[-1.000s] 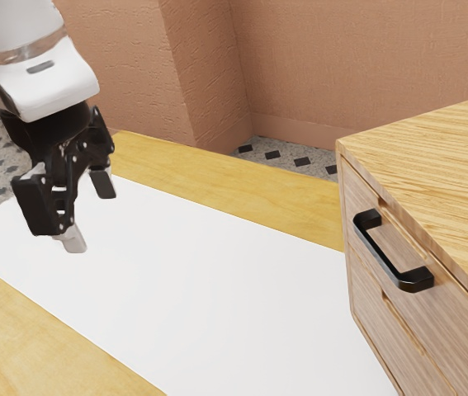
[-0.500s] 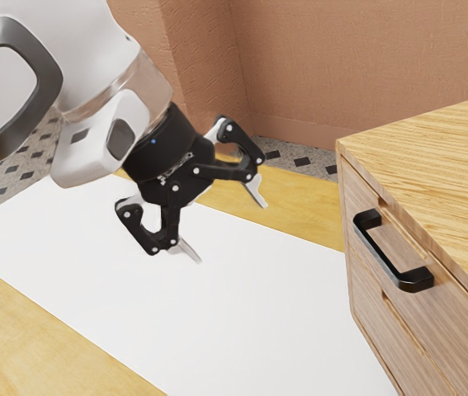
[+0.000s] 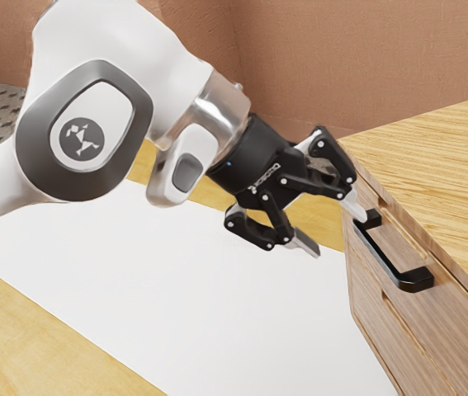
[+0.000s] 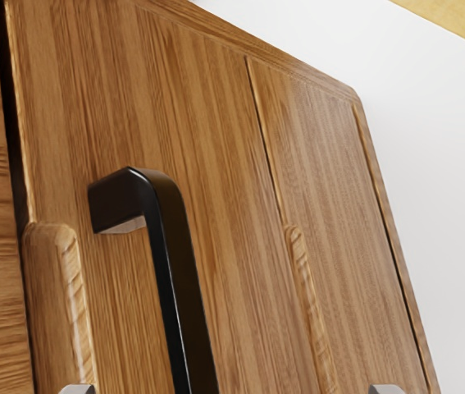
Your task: Pull the drawer handle with one arm to open the drawer
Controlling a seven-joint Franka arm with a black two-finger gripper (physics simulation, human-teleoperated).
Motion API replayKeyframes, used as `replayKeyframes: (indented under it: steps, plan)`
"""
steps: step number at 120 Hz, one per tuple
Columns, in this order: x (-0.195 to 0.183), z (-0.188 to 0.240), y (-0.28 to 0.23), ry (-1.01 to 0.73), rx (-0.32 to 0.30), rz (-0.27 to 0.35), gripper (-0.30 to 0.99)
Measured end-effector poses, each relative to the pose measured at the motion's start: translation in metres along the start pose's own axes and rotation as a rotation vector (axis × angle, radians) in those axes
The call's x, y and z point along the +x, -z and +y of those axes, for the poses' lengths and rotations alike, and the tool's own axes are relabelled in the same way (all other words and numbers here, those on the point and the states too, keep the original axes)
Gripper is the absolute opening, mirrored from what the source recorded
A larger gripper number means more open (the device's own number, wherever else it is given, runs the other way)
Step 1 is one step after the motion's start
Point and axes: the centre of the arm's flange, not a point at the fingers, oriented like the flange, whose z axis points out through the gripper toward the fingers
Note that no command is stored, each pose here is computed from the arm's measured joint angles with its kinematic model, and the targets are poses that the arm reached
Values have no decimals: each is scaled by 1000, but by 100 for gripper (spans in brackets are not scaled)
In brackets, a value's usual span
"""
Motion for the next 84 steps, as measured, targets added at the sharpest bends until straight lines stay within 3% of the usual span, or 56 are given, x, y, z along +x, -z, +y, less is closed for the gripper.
replayKeyframes:
  steps: [39, 84]
  plan:
    - [-5, -8, -30, -96, 32, -2, 36]
    - [3, 7, -56, -109, 2, 18, 30]
